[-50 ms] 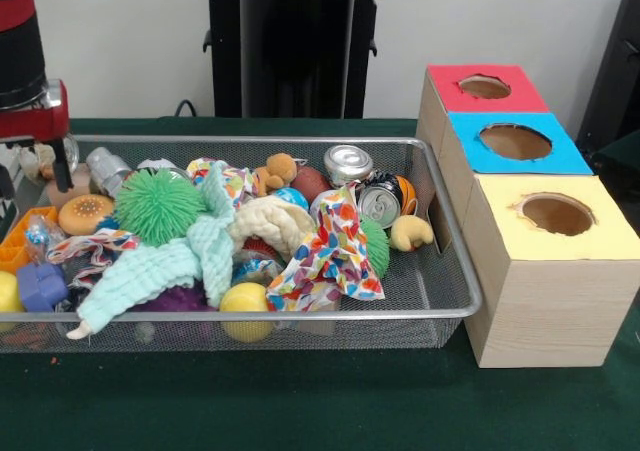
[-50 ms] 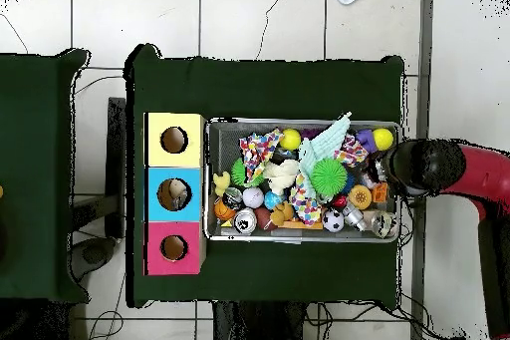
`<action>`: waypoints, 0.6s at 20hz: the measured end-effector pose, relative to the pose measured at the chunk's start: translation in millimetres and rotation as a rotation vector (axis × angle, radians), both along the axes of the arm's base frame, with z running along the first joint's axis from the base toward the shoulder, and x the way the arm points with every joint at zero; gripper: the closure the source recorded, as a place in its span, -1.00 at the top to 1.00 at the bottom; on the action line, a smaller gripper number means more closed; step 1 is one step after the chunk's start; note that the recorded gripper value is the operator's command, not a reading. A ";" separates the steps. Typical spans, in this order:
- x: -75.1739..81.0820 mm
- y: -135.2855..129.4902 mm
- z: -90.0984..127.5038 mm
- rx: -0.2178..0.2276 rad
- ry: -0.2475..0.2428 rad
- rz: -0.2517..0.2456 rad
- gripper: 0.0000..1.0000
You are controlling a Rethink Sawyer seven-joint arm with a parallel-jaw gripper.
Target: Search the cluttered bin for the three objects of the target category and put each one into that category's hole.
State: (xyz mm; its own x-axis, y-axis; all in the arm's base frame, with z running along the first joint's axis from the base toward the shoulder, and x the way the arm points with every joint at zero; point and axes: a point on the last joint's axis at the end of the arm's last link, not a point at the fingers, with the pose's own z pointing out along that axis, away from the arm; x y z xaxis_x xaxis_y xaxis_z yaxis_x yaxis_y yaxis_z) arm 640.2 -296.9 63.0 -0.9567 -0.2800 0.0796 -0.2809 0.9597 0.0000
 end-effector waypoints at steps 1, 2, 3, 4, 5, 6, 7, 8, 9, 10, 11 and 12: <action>-0.2 -0.6 0.1 0.000 0.000 -0.001 1.00; -1.6 -3.2 0.0 0.000 0.000 -0.005 1.00; -1.8 -3.8 -0.1 0.000 0.000 -0.006 1.00; -1.9 -3.9 -0.1 0.000 0.000 -0.006 1.00; -2.0 -3.6 -0.6 0.001 0.001 -0.006 1.00; -2.1 -3.2 -1.3 0.002 0.001 -0.006 1.00; -2.2 -2.9 -2.1 0.004 0.002 -0.006 1.00; -2.4 -2.6 -3.0 0.005 0.003 -0.006 1.00; -3.3 -0.9 -6.9 0.011 0.007 -0.006 1.00; -4.0 0.3 -9.7 0.015 0.010 -0.006 1.00; -4.7 1.2 -12.0 0.019 0.012 -0.006 1.00; -5.3 2.1 -14.2 0.022 0.015 -0.006 1.00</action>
